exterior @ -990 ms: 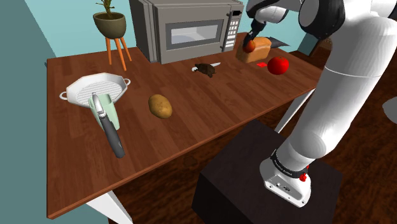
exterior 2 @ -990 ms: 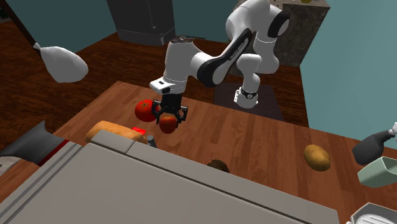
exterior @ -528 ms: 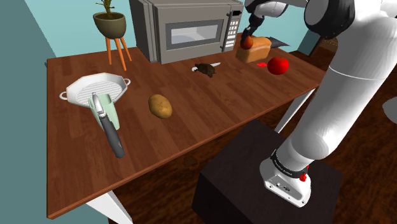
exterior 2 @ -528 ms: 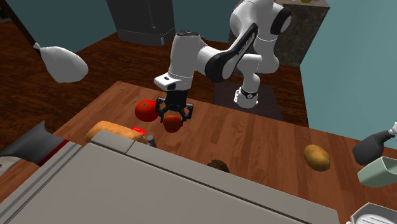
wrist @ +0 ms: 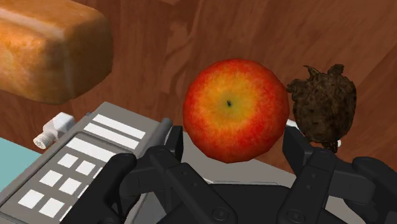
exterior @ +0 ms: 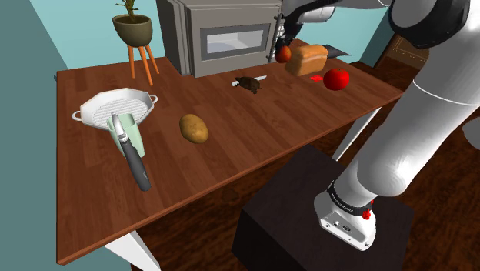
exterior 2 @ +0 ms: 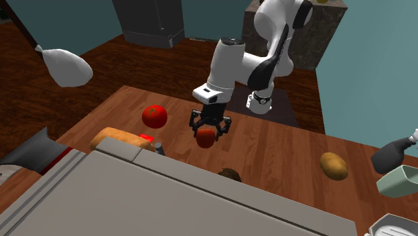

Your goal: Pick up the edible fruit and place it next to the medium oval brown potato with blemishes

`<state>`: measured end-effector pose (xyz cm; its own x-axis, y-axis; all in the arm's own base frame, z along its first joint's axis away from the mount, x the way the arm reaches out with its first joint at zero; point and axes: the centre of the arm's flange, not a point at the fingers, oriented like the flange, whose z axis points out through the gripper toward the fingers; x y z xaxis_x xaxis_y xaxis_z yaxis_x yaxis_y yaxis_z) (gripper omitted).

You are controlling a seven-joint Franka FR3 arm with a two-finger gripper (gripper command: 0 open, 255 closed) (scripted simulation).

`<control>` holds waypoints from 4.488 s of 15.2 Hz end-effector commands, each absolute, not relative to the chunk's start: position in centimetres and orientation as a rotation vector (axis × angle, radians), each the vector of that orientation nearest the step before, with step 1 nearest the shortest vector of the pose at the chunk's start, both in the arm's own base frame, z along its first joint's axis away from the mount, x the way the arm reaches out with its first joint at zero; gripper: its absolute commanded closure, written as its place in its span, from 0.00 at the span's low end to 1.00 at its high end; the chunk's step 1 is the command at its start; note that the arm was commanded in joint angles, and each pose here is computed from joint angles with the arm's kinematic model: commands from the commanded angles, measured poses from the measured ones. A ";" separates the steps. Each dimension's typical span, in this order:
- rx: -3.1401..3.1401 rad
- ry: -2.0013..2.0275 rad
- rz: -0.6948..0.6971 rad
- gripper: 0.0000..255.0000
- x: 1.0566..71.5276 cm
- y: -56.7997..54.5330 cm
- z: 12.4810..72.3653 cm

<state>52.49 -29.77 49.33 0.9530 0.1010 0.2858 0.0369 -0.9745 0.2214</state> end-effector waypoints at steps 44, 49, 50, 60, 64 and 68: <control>2.890 0.100 0.439 1.00 68.9 22.0 47.3; 2.890 0.100 0.439 1.00 68.9 22.0 44.6; 2.890 0.100 0.439 1.00 68.9 22.0 44.1; 2.890 0.100 0.439 1.00 68.9 22.0 38.8; 2.890 0.100 0.439 1.00 68.9 22.0 36.7; 2.890 0.100 0.439 1.00 68.9 22.0 34.6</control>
<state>68.84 22.01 35.06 0.9532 0.0990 0.2856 0.0346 -0.9743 0.2225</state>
